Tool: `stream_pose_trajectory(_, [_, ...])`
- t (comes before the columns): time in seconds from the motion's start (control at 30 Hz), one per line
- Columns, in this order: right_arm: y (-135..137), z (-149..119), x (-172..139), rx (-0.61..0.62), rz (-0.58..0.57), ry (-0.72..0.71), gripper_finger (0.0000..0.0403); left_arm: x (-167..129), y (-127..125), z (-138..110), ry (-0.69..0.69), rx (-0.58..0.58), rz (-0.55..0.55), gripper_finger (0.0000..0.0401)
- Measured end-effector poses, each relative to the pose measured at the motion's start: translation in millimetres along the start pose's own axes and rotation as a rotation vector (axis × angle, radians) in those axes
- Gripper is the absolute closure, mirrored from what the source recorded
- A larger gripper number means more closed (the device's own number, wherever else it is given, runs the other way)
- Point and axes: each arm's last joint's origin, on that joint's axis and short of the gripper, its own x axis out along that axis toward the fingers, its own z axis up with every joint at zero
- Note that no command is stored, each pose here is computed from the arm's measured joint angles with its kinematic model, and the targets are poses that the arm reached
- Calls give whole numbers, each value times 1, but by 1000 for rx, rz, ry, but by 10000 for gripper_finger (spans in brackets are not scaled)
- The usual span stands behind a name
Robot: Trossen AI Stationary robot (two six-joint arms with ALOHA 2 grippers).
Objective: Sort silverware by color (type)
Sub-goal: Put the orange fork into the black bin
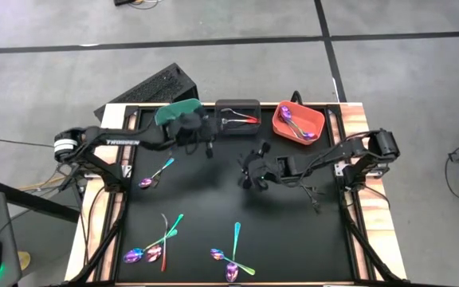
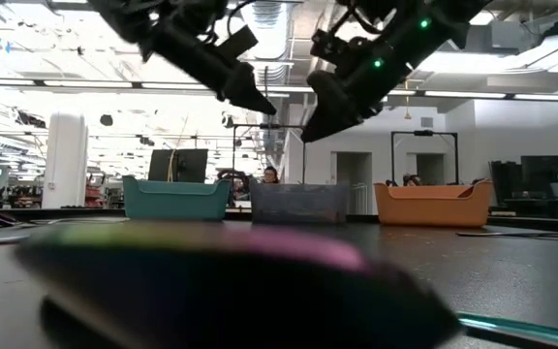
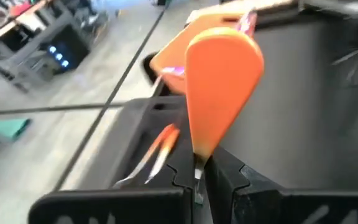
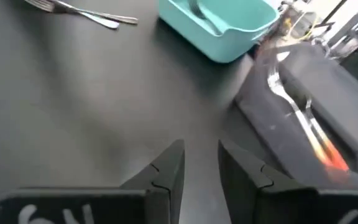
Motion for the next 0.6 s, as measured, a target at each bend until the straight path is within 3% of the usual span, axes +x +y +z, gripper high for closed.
stream_pose_trajectory(0.1, [4, -3, -3, -6, 8, 17, 286, 1, 21, 26, 28, 38, 29, 399])
stream_pose_trajectory(0.23, [6, -8, -7, -49, -42, 42, 286, 13, 44, 40, 76, 23, 17, 399])
stream_pose_trajectory(0.4, [0, -24, -9, -120, -90, 181, 286, 46, 52, 24, 155, 2, -58, 389])
stream_pose_trajectory(0.6, [-9, -40, -13, -105, -167, 323, 286, 82, 68, 11, 290, 39, -20, 386])
